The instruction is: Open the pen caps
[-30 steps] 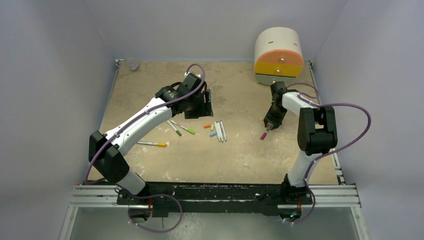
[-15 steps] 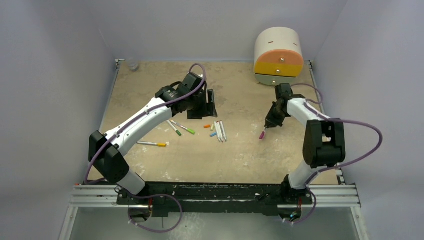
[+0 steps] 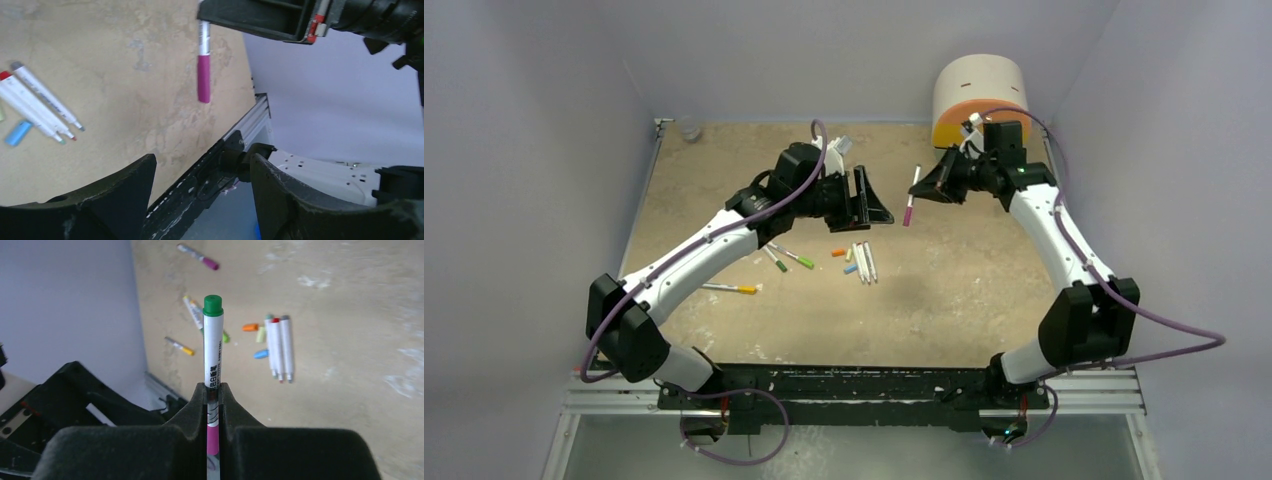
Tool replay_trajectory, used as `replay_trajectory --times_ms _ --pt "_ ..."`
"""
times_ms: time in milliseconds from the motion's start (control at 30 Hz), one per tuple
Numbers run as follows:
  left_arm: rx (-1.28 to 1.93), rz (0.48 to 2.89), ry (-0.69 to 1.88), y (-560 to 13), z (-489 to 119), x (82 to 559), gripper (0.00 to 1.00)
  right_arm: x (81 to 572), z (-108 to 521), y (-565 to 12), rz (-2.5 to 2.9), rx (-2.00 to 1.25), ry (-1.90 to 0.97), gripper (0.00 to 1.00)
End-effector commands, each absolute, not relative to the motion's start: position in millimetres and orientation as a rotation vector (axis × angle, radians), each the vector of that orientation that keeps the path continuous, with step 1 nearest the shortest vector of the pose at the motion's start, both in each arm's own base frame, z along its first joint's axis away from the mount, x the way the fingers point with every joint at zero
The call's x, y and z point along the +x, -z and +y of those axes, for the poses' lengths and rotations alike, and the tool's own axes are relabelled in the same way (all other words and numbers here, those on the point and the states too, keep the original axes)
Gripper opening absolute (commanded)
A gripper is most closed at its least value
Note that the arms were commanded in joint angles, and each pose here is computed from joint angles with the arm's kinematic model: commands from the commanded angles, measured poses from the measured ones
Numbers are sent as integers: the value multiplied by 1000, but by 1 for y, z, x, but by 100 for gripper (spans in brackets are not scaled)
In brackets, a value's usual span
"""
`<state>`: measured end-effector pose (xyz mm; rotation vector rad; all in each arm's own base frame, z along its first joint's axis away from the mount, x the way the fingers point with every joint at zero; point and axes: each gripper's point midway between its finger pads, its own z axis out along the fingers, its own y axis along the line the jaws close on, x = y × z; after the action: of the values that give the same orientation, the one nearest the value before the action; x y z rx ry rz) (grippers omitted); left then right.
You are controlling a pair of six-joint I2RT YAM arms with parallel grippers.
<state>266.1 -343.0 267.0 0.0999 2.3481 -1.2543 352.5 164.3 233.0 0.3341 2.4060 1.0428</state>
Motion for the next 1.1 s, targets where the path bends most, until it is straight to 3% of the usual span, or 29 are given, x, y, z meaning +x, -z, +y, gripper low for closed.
replay_trajectory --times_ms 0,300,1067 --pt "161 2135 1496 -322 -363 264 66 347 213 -275 2348 169 -1325 0" --pt "155 2127 1464 -322 -361 268 66 343 250 -295 2296 121 -1514 0" --pt "140 2148 1193 -310 -328 275 62 342 251 -305 2277 151 -1545 0"
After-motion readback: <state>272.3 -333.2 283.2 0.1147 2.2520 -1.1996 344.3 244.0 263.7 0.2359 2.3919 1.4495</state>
